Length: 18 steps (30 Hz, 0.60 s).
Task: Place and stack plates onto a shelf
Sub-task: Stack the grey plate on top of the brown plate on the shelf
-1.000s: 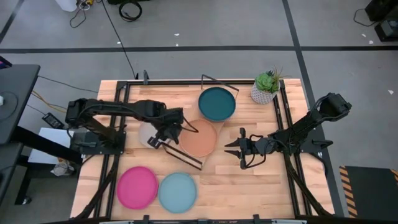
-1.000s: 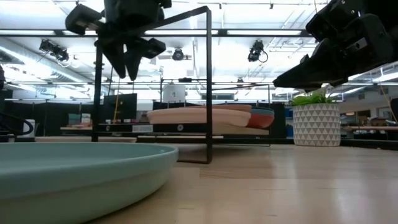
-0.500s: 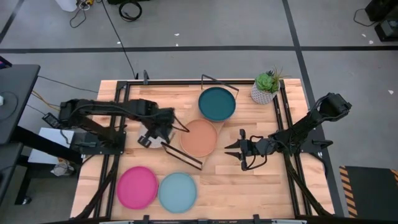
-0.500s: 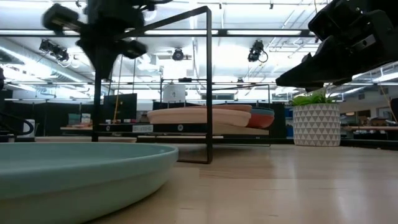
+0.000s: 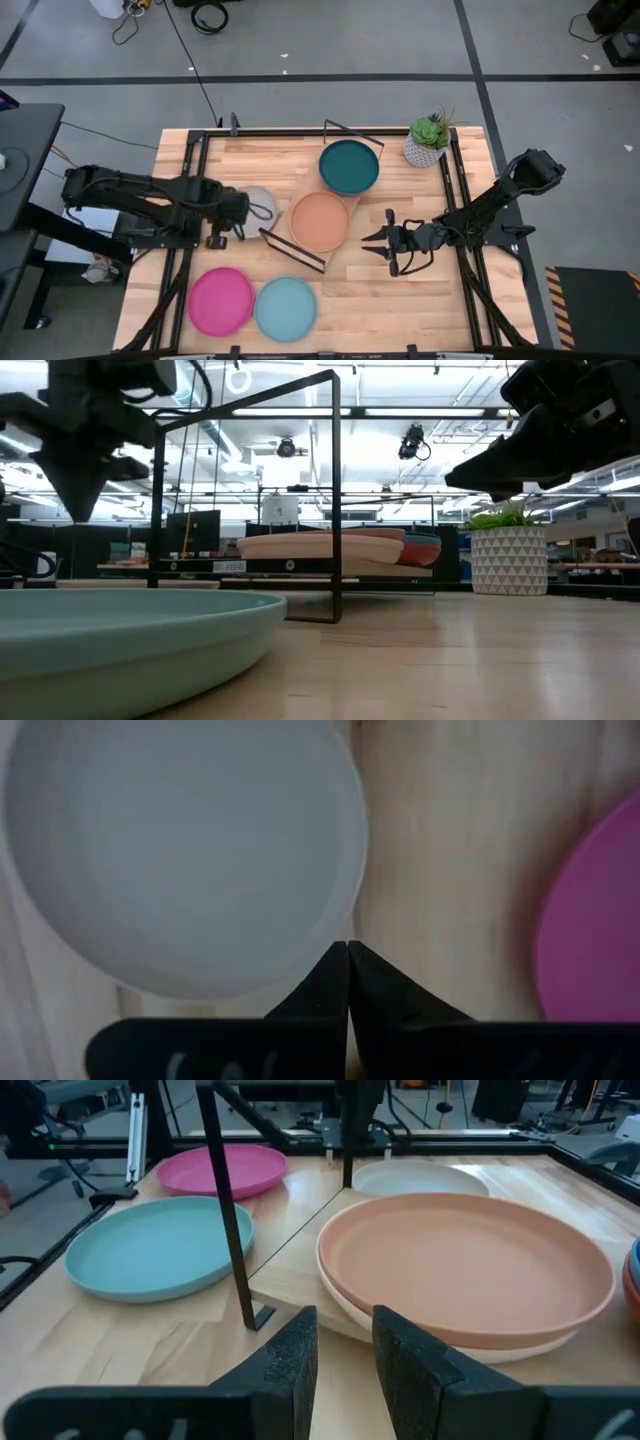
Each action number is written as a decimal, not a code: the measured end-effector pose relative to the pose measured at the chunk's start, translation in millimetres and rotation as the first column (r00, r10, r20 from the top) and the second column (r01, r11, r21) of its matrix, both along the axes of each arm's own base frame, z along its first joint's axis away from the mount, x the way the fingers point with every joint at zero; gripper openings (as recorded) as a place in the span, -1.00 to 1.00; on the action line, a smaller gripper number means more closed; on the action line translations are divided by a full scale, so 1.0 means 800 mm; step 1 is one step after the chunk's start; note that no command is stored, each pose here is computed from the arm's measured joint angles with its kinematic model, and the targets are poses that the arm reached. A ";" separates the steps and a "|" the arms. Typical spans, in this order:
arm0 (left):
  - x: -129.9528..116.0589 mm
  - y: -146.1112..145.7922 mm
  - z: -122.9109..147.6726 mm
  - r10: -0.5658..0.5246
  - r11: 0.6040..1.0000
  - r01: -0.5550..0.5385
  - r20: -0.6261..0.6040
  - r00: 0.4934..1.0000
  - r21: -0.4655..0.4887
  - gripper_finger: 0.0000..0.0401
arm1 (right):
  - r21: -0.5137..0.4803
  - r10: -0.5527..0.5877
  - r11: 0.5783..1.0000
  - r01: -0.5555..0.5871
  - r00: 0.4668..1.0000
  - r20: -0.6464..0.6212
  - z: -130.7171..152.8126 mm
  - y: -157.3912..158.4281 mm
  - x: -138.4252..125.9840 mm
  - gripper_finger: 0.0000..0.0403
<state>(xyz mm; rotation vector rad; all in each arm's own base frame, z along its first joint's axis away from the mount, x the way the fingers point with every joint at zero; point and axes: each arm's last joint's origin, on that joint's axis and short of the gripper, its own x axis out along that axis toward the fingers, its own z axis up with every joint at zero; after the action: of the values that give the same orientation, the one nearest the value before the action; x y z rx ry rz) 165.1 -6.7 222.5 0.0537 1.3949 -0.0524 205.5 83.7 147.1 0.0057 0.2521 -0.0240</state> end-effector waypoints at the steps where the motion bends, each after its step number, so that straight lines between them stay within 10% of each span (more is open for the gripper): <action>1: 0.003 -0.005 -0.001 -0.009 1.000 0.009 0.000 1.000 0.023 -0.94 | -0.001 0.000 1.000 0.000 1.000 0.000 0.000 0.000 0.000 -0.48; 8: 0.014 -0.030 -0.022 -0.084 0.987 0.096 -0.101 0.991 0.129 -0.87 | -0.004 0.002 1.000 -0.002 1.000 0.008 0.001 0.000 0.000 -0.48; 18: 0.031 -0.036 -0.047 -0.073 0.976 0.109 -0.187 0.980 0.190 -0.22 | -0.013 0.005 1.000 -0.005 1.000 0.011 0.002 0.000 0.000 -0.48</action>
<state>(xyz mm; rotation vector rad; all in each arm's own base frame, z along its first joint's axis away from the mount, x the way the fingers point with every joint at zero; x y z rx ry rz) 189.5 -35.5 185.2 0.2871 1.5734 0.0067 205.8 83.9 148.4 -0.0079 0.2404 -0.0210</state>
